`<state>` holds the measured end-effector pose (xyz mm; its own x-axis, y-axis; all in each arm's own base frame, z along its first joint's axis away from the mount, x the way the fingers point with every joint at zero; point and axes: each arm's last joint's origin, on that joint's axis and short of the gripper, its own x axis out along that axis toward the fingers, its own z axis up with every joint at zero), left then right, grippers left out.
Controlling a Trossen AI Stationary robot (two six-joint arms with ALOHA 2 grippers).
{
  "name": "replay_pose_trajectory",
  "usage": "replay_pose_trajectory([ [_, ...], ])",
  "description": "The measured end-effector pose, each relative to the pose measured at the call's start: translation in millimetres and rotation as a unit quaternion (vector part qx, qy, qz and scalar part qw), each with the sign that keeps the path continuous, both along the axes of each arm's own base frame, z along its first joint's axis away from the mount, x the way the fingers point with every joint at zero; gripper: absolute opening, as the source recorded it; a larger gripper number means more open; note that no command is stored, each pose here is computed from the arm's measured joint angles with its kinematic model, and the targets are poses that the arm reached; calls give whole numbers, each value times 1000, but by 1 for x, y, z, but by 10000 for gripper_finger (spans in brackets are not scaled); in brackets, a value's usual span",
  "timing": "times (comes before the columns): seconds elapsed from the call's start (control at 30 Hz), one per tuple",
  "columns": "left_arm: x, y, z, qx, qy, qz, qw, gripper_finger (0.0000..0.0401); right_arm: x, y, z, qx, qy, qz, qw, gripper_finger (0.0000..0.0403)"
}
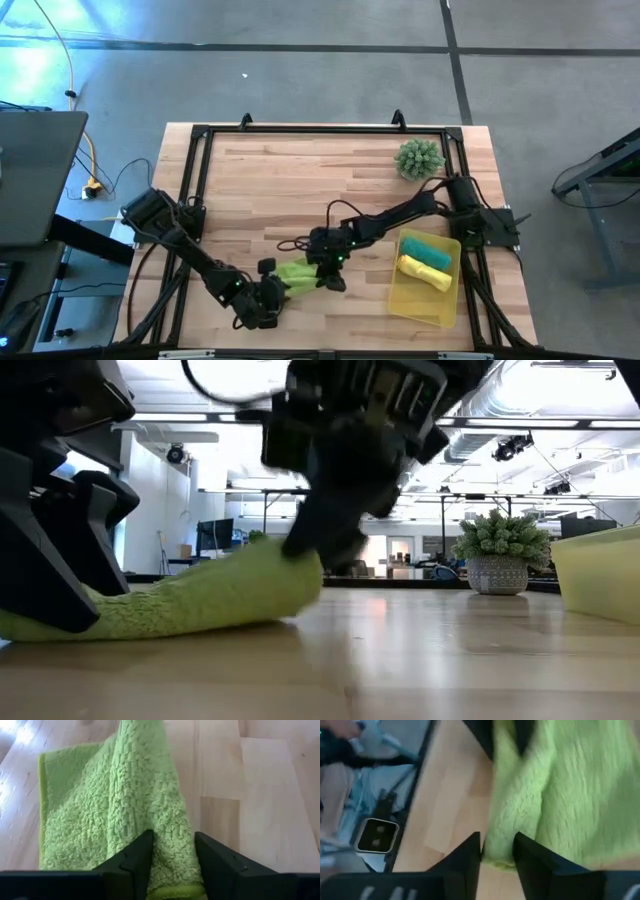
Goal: Roll microfiber towels into tight, uniform cylinder then place into a basket
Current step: Roll the green microfiber cloth
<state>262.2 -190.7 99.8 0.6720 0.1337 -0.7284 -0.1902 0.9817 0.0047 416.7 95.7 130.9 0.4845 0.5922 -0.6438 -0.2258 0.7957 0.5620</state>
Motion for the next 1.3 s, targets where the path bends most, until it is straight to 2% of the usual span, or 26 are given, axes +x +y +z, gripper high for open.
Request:
replay_pose_trajectory([
  [0.1,-2,0,-1,1,8,6,1000,112,4,0,19,-32,-48,54,997,120],
  [0.17,-4,0,-2,3,12,4,1000,95,5,2,33,-71,-94,98,988,129],
  [0.27,-6,-1,-3,5,19,2,1000,70,1,16,52,-150,-158,165,962,132],
  [0.37,-7,0,-3,1,21,8,1000,52,-3,38,59,-223,-211,203,930,133],
  [0.5,-7,0,-4,0,26,8,1000,43,-11,65,51,-331,-221,206,894,133],
  [0.57,-7,0,-4,1,26,9,1000,42,-12,74,42,-369,-215,192,884,133],
  [0.73,-7,0,-4,0,25,9,1000,42,-10,81,22,-379,-189,161,891,134],
  [0.87,-7,0,-4,-2,23,9,1000,42,-7,79,17,-418,-182,124,881,134],
  [1.0,-7,0,-4,-3,22,10,1000,42,-5,75,13,-422,-175,117,882,134],
  [1.2,-7,0,-4,-3,22,10,1000,42,-5,74,15,-421,-170,112,884,134],
  [1.3,-7,0,-4,-4,22,10,1000,42,-7,81,26,-426,-163,109,883,134],
])
